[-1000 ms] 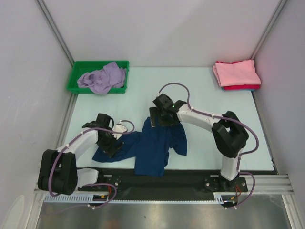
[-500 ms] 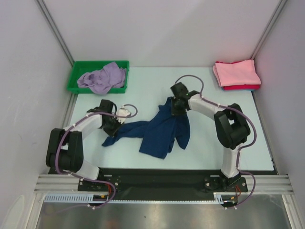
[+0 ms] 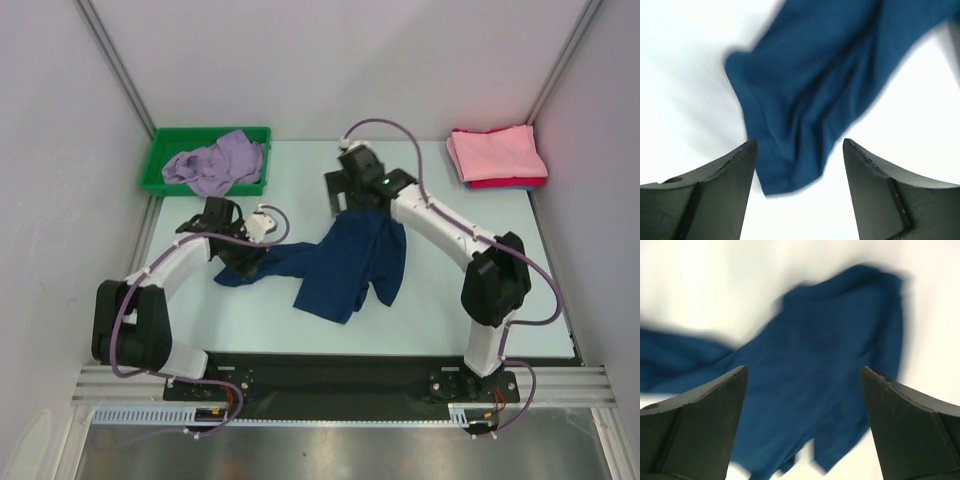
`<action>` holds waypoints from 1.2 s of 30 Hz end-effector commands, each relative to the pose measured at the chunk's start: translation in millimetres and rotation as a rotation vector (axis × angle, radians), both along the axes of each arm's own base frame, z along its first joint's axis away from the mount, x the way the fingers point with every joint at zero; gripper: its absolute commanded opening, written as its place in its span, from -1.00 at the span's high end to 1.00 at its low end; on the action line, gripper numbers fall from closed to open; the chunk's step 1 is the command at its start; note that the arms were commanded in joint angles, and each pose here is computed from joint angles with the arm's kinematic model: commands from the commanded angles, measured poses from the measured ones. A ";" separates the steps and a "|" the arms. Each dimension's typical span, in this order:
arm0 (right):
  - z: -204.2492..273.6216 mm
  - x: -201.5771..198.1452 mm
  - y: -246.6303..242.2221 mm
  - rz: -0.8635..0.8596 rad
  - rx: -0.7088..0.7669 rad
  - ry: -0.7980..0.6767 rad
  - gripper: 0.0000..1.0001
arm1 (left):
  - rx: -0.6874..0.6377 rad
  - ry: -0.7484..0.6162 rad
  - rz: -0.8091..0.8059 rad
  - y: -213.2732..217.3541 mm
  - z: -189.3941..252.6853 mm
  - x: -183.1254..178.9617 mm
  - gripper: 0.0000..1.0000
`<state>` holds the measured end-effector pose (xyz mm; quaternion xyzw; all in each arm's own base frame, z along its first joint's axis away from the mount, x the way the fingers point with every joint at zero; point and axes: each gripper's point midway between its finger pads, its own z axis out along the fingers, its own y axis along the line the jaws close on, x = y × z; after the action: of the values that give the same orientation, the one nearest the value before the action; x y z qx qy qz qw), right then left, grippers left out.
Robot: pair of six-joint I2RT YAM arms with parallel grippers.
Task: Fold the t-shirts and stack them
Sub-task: Flatten the tshirt out
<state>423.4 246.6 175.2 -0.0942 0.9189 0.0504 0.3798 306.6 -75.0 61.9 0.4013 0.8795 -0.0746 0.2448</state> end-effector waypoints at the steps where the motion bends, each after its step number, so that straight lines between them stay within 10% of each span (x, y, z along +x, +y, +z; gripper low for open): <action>1: 0.7 -58.2 39.0 0.067 -0.021 0.037 -0.99 | 0.064 -0.021 -0.061 26.5 -5.5 -17.9 -0.50; 8: -36.6 -98.2 89.1 0.040 0.131 0.146 -0.93 | -0.175 0.160 0.209 55.1 -26.1 -6.5 -0.37; 18: -98.1 -128.6 124.8 0.011 0.070 0.204 -0.54 | -0.026 0.217 0.231 74.8 -76.3 -29.0 -0.28; 24: -121.0 -130.6 128.1 0.023 -0.032 0.169 -0.49 | -0.039 0.203 0.191 69.7 -71.6 -38.0 0.30; 27: -138.9 -127.8 121.4 0.014 -0.079 0.188 -0.19 | -0.064 0.197 0.178 64.9 -63.5 -39.4 0.66; 31: -135.4 -122.0 113.6 -0.013 -0.027 0.202 1.00 | -0.081 0.177 0.192 62.9 -54.3 -39.9 0.99; 36: -62.7 -107.9 96.7 -0.031 0.109 0.119 1.00 | -0.099 0.140 0.199 62.1 -30.6 -41.2 0.99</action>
<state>294.2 352.5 40.1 -0.0946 0.9572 0.0490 0.2691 278.5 -6.3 16.5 0.2918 0.9280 -0.1034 0.2072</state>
